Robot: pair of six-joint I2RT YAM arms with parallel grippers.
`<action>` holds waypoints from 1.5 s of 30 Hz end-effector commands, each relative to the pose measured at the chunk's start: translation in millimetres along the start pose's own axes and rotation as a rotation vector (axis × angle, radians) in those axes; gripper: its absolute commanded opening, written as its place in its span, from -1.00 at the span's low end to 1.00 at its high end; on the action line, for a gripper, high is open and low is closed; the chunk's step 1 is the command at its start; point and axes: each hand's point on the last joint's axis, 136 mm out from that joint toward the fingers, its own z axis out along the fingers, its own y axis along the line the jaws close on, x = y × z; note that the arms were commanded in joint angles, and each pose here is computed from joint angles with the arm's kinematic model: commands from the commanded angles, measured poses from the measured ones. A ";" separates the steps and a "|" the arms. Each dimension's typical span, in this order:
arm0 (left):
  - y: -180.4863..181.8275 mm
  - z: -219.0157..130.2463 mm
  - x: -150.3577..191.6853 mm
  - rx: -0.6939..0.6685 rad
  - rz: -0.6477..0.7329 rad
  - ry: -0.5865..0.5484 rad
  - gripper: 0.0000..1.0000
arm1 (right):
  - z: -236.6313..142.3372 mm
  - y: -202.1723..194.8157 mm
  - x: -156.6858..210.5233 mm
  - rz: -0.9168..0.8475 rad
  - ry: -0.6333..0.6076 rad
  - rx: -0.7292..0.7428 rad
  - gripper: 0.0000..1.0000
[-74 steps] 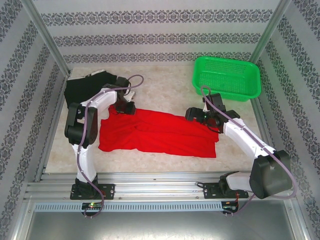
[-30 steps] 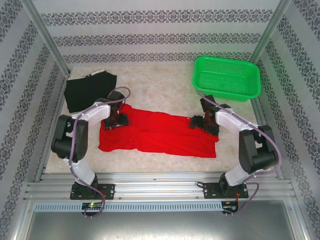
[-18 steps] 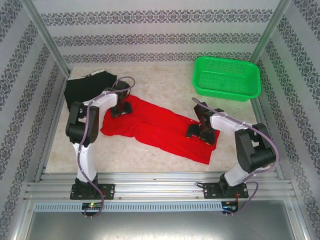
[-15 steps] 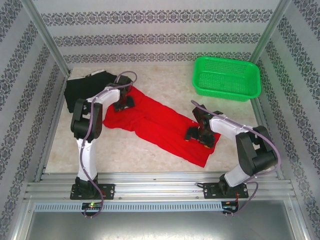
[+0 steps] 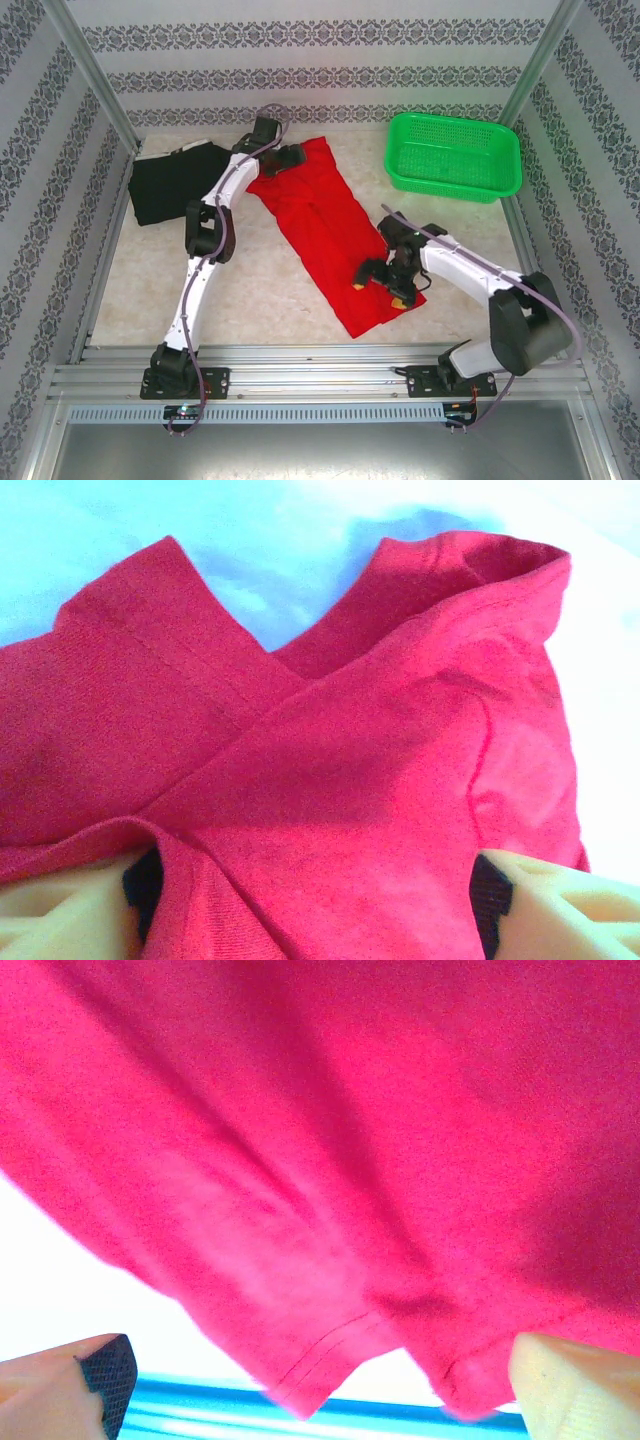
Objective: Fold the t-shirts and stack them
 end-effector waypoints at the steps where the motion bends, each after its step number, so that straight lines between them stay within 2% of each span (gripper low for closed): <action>1: -25.1 -21.5 -7.4 0.126 -0.053 0.036 0.70 | -39.7 7.6 -20.2 -0.060 -0.089 -0.007 0.95; 2: -33.7 -34.2 -16.8 0.149 -0.055 0.015 0.73 | -43.0 8.8 -32.1 -0.067 -0.111 -0.013 0.95; 4: -46.8 -66.7 -35.2 0.164 -0.044 -0.030 0.90 | -45.3 12.7 -61.9 -0.088 -0.165 -0.022 0.94; 7: -55.1 -120.0 -54.4 0.109 0.003 -0.100 0.99 | -42.2 19.5 -98.9 -0.155 -0.230 0.016 0.93; 10: -45.7 -159.6 -56.1 -0.016 0.055 -0.136 1.00 | -31.1 21.7 -122.7 -0.214 -0.245 0.061 0.92; 13: -37.4 -170.3 -33.8 -0.080 0.045 -0.094 0.99 | -19.0 16.4 -139.1 -0.241 -0.244 0.097 0.92; 17: -33.7 -138.7 30.1 -0.120 0.031 0.026 0.89 | -3.7 3.1 -149.7 -0.225 -0.223 0.103 0.91; 21: -24.5 -100.5 81.7 -0.163 0.003 0.114 0.51 | 8.0 -2.5 -143.9 -0.228 -0.173 0.088 0.90; 25: -19.0 -74.3 109.8 -0.193 0.010 0.155 0.32 | 20.3 -11.1 -127.8 -0.201 -0.137 0.063 0.88; 31: -4.0 -36.9 136.0 -0.235 -0.001 0.216 0.26 | 32.5 -28.8 -97.9 -0.123 -0.086 0.047 0.83; 34: 5.5 -22.4 136.5 -0.267 0.022 0.222 0.26 | 38.8 -28.8 -78.3 -0.088 -0.058 0.021 0.81; 40: -9.5 19.3 121.7 -0.208 0.065 0.246 0.26 | 51.8 -17.6 -36.1 0.012 0.017 -0.061 0.79; 43: -20.2 34.3 107.0 -0.160 0.088 0.196 0.29 | 50.5 -4.8 -21.2 0.047 0.031 -0.120 0.78; 45: -33.0 43.7 96.7 -0.082 0.093 0.158 0.33 | 51.1 4.6 -11.7 0.055 0.051 -0.149 0.79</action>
